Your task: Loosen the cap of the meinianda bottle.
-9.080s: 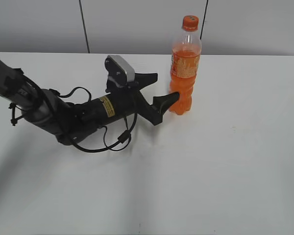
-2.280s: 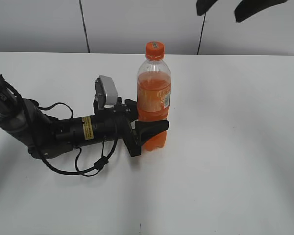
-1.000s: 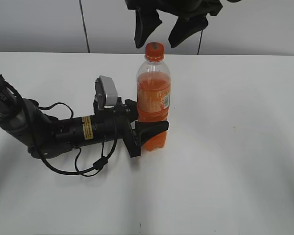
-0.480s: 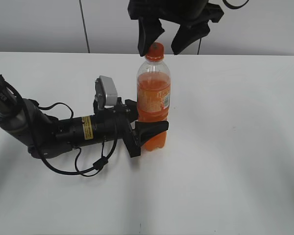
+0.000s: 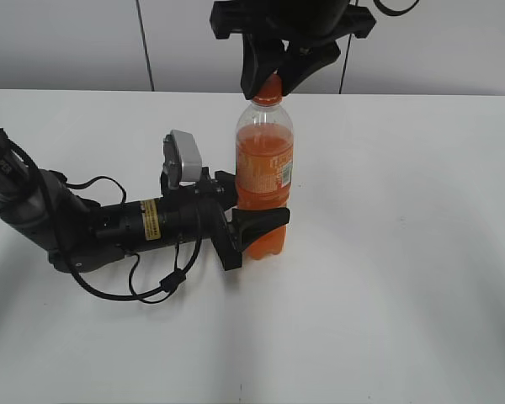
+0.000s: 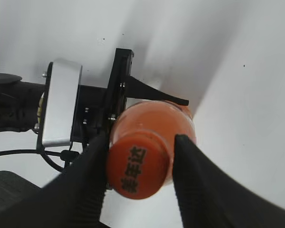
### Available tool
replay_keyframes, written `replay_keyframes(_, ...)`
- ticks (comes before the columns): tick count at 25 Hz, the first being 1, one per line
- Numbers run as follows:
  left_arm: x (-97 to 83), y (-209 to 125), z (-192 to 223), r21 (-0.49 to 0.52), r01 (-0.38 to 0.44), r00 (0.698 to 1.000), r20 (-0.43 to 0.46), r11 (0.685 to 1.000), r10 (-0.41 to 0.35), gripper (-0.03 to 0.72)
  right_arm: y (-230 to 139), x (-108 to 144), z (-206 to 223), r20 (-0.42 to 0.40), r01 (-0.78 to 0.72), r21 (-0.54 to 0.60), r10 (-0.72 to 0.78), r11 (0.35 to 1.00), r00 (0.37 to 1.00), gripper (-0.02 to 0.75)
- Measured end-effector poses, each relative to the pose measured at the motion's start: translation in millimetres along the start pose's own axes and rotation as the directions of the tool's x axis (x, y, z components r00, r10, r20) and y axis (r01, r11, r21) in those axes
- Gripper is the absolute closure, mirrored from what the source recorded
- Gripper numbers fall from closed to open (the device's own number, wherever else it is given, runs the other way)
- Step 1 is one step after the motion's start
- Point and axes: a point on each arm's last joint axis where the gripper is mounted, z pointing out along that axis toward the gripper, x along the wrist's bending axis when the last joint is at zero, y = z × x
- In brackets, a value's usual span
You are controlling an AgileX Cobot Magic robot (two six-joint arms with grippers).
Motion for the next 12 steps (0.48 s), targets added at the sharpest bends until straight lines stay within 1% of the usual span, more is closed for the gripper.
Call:
replay_keyframes(1, 0.1, 0.0, 0.0, 0.000, 0.000, 1.000, -0.001, 1.000, 0.000, 0.293, 0.0, -0.1, -0.5, 0.002, 0.004, -0.001, -0.004, 1.000, 1.000, 0.441)
replay_keyframes(7, 0.2, 0.1, 0.0, -0.001, 0.000, 1.000, -0.002, 1.000, 0.000, 0.293, -0.2, 0.2, -1.3, 0.004, 0.036, -0.002, -0.036, 0.999, 0.999, 0.446)
replay_keyframes(12, 0.2, 0.5, 0.6, -0.002, -0.006, 1.000, -0.001, 1.000, 0.006, 0.293, -1.4, 0.1, -4.2, 0.008, 0.137, 0.001, -0.137, 0.991, 0.991, 0.459)
